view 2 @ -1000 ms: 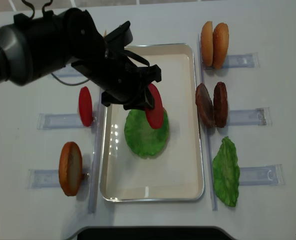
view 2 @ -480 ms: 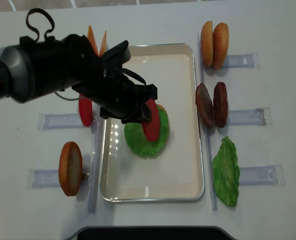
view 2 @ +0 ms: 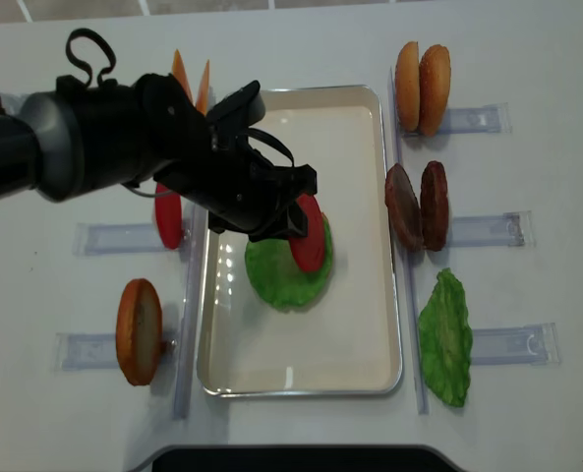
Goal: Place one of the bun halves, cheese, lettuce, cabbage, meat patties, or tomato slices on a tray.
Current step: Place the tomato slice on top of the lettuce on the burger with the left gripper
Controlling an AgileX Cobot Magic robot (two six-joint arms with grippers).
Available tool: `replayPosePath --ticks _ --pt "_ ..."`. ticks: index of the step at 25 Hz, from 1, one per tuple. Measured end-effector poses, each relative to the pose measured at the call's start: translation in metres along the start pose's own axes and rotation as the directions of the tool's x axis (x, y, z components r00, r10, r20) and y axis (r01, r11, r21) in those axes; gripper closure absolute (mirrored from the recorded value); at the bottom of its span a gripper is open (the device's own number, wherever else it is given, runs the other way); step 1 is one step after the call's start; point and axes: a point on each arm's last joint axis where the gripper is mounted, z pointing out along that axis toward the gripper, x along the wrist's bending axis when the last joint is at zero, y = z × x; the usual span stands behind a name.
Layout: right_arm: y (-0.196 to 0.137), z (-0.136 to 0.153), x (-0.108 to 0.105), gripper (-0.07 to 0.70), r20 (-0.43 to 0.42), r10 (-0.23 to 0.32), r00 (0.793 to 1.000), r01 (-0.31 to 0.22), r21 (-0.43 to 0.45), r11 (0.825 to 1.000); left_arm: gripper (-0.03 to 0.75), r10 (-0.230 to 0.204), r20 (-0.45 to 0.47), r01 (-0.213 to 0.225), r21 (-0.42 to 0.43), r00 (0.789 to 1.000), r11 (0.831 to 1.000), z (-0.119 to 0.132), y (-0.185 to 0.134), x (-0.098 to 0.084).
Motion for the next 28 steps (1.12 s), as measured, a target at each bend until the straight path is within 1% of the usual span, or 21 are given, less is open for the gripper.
replayPosePath --ticks 7,10,12,14,17,18,19,21,24,25,26,28 --pt "0.000 0.000 0.000 0.262 0.000 0.000 1.000 0.000 0.000 1.000 0.658 0.004 -0.007 -0.003 0.008 1.000 1.000 0.003 0.000 0.002" --pt "0.000 0.000 0.000 0.262 0.000 0.000 1.000 0.000 0.000 1.000 0.623 0.012 -0.012 -0.012 0.017 1.000 1.000 0.003 -0.001 0.002" --pt "0.000 0.000 0.000 0.262 0.000 0.000 1.000 0.000 0.000 1.000 0.566 0.025 -0.018 -0.024 0.041 1.000 0.999 0.003 -0.003 0.003" --pt "0.000 0.000 0.000 0.262 0.000 0.000 1.000 0.000 0.000 1.000 0.473 0.029 -0.020 -0.028 0.062 0.999 0.998 0.003 -0.005 0.003" --pt "0.000 0.000 0.000 0.262 0.000 0.000 1.000 0.000 0.000 1.000 0.347 0.019 -0.045 -0.014 0.097 0.999 0.995 0.002 -0.008 0.005" --pt "0.000 0.000 0.000 0.262 0.000 0.000 1.000 0.000 0.000 1.000 0.323 0.016 -0.064 -0.008 0.110 0.998 0.994 0.002 -0.009 0.007" --pt "0.000 0.000 0.000 0.262 0.000 0.000 1.000 0.000 0.000 1.000 0.304 0.025 -0.088 -0.014 0.125 0.996 0.992 0.000 -0.011 0.009" --pt "0.000 0.000 0.000 0.262 0.000 0.000 1.000 0.000 0.000 1.000 0.287 0.032 -0.143 -0.010 0.149 0.989 0.989 -0.006 -0.014 0.012" --pt "0.000 0.000 0.000 0.262 0.000 0.000 1.000 0.000 0.000 1.000 0.279 0.056 -0.226 -0.020 0.159 0.972 0.987 -0.029 -0.017 0.013" --pt "0.000 0.000 0.000 0.262 0.000 0.000 1.000 0.000 0.000 1.000 0.279 0.062 -0.252 -0.025 0.147 0.966 0.989 -0.037 -0.016 0.013" --pt "0.000 0.000 0.000 0.262 0.000 0.000 1.000 0.000 0.000 1.000 0.279 0.073 -0.272 -0.039 0.129 0.960 0.991 -0.049 -0.015 0.010" --pt "0.000 0.000 0.000 0.262 0.000 0.000 1.000 0.000 0.000 1.000 0.279 0.076 -0.299 -0.056 0.074 0.951 0.996 -0.072 -0.010 0.004"
